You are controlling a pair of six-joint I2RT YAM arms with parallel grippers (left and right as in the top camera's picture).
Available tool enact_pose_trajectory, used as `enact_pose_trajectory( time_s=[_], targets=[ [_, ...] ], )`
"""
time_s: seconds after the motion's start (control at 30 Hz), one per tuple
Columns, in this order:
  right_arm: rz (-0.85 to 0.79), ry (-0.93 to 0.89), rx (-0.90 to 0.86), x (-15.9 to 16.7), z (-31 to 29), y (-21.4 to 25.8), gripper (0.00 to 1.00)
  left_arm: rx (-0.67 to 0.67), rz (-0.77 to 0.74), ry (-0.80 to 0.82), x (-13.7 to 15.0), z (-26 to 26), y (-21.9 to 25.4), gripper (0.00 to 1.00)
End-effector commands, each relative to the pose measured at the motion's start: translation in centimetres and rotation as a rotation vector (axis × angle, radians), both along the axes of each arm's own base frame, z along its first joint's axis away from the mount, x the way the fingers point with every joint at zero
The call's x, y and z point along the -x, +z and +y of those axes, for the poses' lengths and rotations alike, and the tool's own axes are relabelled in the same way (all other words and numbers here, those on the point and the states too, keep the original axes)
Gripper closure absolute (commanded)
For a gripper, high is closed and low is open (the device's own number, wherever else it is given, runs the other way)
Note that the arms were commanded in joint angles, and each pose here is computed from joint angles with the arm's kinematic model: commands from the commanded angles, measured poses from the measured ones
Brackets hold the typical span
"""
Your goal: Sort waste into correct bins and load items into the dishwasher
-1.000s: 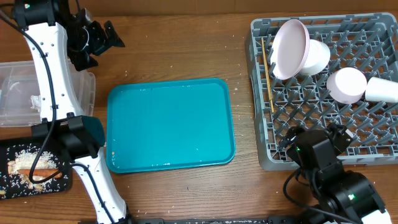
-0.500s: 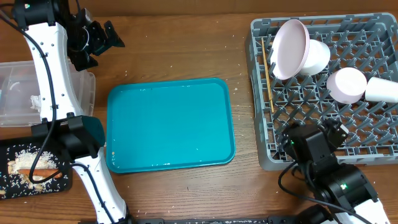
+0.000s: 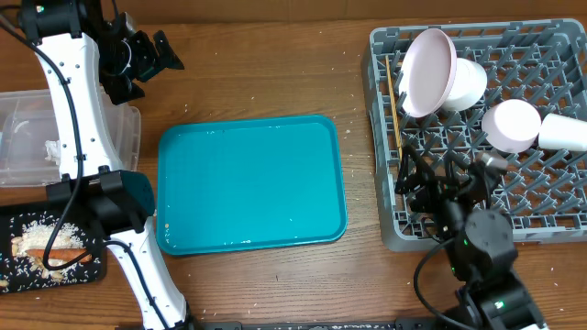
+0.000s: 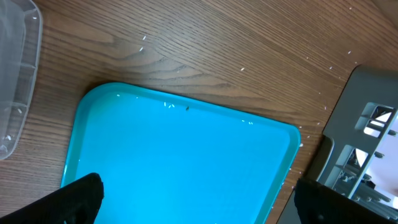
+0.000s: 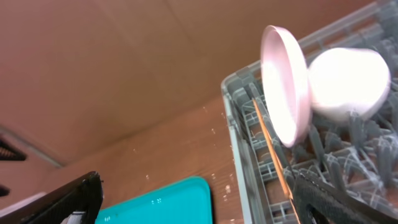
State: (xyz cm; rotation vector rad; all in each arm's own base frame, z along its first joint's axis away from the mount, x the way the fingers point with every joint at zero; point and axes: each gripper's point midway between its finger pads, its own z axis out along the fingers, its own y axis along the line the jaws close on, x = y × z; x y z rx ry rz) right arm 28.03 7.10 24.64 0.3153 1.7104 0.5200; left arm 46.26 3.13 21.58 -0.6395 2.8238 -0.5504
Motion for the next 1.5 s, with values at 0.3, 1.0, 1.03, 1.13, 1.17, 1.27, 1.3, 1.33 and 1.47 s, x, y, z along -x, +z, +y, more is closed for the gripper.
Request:
enact_pose_trajectory(
  time_s=[0.3, 1.0, 1.03, 1.13, 1.17, 1.27, 1.3, 1.33, 1.47],
  targets=[
    [-0.342, 0.122, 0.140, 3.3, 0.2, -1.3, 0.00, 0.011, -0.001, -0.024, -0.1, -0.6, -0.2, 0.00],
    [-0.336, 0.117, 0.339, 4.4, -0.9, -4.3, 0.00, 0.011, -0.001, -0.024, -0.1, -0.6, -0.2, 0.00],
    [-0.330, 0.119, 0.364, 4.3, -0.9, -4.6, 0.00, 0.011, 0.000, -0.024, -0.1, -0.6, -0.2, 0.00],
    [-0.307, 0.132, 0.463, 4.2, -0.8, -5.6, 0.00, 0.011, 0.000, -0.024, -0.1, -0.5, -0.2, 0.00],
    [-0.296, 0.138, 0.502, 4.2, -0.8, -6.1, 0.00, 0.011, -0.001, -0.024, -0.1, -0.5, -0.2, 0.00],
    [-0.257, 0.160, 0.612, 4.2, -0.9, -7.6, 0.00, 0.011, -0.001, -0.024, -0.1, -0.6, -0.2, 0.00],
    [-0.262, 0.157, 0.636, 4.2, -0.9, -7.6, 0.00, 0.011, -0.001, -0.024, -0.1, -0.6, -0.2, 0.00],
    [-0.269, 0.157, 0.675, 4.2, -1.0, -7.6, 0.00, 0.011, -0.001, -0.024, -0.1, -0.6, -0.2, 0.00],
    [-0.280, 0.160, 0.730, 4.2, -1.0, -7.6, 0.00, 0.011, -0.001, -0.024, -0.1, -0.6, -0.2, 0.00]
  ],
)
